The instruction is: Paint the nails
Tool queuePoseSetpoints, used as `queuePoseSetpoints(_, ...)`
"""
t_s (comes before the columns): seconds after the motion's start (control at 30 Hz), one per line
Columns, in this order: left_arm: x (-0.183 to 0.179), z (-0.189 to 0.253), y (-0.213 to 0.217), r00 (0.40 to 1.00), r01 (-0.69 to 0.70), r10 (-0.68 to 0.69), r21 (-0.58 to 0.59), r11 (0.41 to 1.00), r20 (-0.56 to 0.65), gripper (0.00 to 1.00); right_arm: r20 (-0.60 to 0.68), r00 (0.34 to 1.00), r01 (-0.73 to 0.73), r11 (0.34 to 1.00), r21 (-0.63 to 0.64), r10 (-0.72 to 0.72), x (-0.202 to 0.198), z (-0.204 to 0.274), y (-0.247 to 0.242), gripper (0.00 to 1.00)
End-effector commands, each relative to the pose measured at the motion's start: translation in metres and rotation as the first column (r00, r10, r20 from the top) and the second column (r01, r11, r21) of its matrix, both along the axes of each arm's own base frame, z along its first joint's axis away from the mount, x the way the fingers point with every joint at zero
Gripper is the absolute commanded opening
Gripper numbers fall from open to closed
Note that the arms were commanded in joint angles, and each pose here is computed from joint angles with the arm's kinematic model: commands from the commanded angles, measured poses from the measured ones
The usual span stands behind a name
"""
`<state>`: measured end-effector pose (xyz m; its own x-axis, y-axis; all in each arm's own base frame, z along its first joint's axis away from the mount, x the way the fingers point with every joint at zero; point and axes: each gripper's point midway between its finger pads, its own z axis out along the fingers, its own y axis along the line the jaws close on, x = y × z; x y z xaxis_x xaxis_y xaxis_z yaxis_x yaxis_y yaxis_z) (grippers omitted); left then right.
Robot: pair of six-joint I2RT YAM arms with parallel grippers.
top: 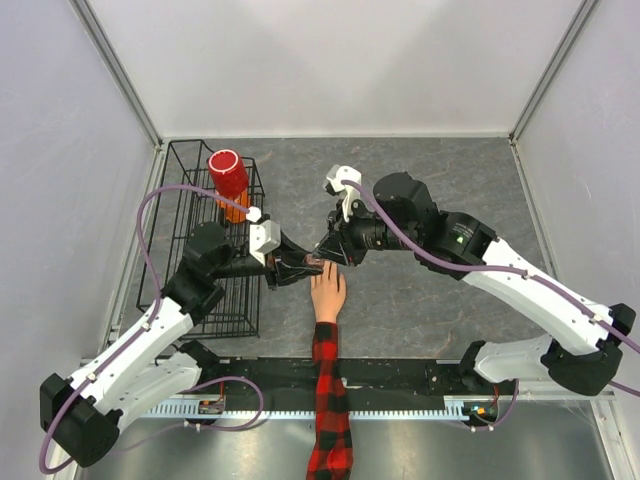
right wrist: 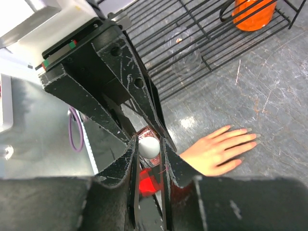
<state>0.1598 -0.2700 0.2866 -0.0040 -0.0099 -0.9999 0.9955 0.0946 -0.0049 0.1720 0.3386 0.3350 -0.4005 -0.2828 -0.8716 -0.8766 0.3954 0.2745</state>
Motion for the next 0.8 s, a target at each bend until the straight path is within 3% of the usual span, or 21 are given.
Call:
queuePoseSetpoints(0.0,-0.002,0.035,0.002,0.991,-0.006,0.018,-0.091,0.996,0.13,0.02,-0.036,0.987,0.156,0.986,0.056,-0.155,0.012,0.0,-0.005,0.0)
queuePoseSetpoints(0.2,0.017,0.043,0.011,0.979,-0.147,0.167,-0.161,0.976,0.118,0.02,-0.008,0.941,0.333,0.92,0.207,-0.339,0.012,0.002,-0.001,0.0)
queuePoseSetpoints(0.5,0.026,0.048,0.02,0.96,-0.231,0.258,-0.202,0.952,0.114,0.02,-0.014,0.85,0.522,0.838,0.162,-0.527,0.012,-0.019,0.019,0.0)
queuePoseSetpoints(0.77,0.024,0.049,0.018,0.964,-0.218,0.243,-0.201,0.955,0.11,0.02,-0.044,0.819,0.572,0.807,0.146,-0.572,0.013,-0.013,0.02,0.0)
